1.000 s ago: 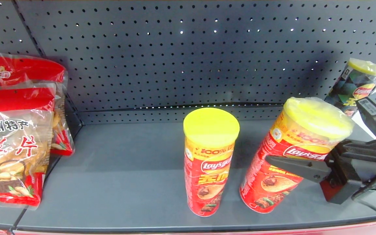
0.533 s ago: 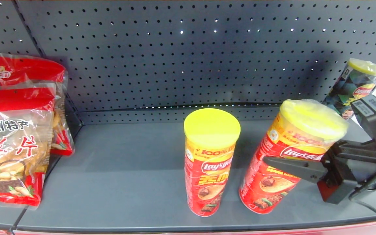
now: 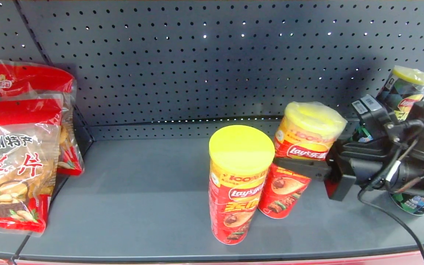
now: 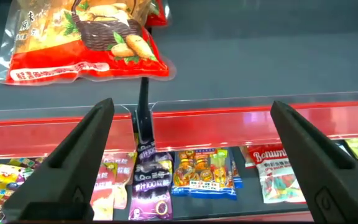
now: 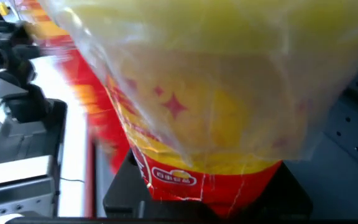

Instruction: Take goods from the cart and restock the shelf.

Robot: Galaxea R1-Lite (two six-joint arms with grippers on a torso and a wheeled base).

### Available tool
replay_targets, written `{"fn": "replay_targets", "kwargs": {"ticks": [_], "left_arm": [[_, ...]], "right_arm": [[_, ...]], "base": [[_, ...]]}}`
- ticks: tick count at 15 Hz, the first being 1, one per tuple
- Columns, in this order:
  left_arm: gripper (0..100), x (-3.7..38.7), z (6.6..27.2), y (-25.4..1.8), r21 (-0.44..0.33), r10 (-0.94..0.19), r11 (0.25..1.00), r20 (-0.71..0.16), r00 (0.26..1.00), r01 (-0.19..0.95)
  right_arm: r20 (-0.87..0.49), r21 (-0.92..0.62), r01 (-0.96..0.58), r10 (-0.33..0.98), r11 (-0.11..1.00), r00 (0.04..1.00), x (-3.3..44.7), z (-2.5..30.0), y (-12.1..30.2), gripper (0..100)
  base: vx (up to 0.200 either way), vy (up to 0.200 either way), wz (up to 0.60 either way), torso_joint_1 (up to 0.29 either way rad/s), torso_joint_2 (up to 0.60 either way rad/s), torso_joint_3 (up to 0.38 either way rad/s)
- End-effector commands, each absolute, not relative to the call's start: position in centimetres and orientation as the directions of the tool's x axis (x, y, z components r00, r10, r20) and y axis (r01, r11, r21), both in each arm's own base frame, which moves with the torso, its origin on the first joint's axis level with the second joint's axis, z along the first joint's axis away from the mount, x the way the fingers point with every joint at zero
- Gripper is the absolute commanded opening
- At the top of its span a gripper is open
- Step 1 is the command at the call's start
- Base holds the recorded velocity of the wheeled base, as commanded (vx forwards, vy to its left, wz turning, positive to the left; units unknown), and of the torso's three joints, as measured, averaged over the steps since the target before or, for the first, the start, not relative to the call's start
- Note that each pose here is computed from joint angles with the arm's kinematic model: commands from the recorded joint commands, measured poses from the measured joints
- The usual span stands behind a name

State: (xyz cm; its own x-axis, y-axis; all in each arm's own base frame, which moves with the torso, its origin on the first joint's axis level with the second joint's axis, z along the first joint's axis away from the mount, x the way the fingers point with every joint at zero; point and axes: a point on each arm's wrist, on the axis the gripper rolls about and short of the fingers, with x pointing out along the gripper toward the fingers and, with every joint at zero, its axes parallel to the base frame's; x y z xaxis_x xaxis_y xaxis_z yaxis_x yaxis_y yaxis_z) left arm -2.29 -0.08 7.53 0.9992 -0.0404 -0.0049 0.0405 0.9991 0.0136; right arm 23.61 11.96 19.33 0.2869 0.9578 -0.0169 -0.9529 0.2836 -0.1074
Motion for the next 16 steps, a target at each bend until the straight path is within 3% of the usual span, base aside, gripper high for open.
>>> {"fn": "replay_targets", "kwargs": {"ticks": [1, 6, 12, 16], "left_arm": [[100, -2.3, 7.5, -0.1, 0.014, -0.041, 0.999, -0.006, 0.999, 0.041], [100, -2.3, 7.5, -0.1, 0.014, -0.041, 0.999, -0.006, 0.999, 0.041], [100, -2.3, 7.5, -0.1, 0.014, -0.040, 0.999, -0.006, 0.999, 0.040], [100, -2.3, 7.5, -0.1, 0.014, -0.040, 0.999, -0.006, 0.999, 0.040]], "right_arm": [[-0.048, -0.072, -0.957, 0.957, 0.282, 0.286, 26.1, 17.8, 13.0, 0], [-0.005, -0.121, -0.961, 0.968, 0.249, 0.252, 30.1, 18.6, 15.9, 0], [0.052, -0.184, -0.968, 0.985, 0.171, 0.165, 28.5, 21.3, 18.4, 0], [0.051, -0.181, -0.970, 0.987, 0.162, 0.156, 28.7, 21.1, 19.1, 0]], "base": [[0.000, 0.000, 0.00, 0.000, 0.00, 0.000], [0.000, 0.000, 0.00, 0.000, 0.00, 0.000], [0.000, 0.000, 0.00, 0.000, 0.00, 0.000], [0.000, 0.000, 0.00, 0.000, 0.00, 0.000]]}}
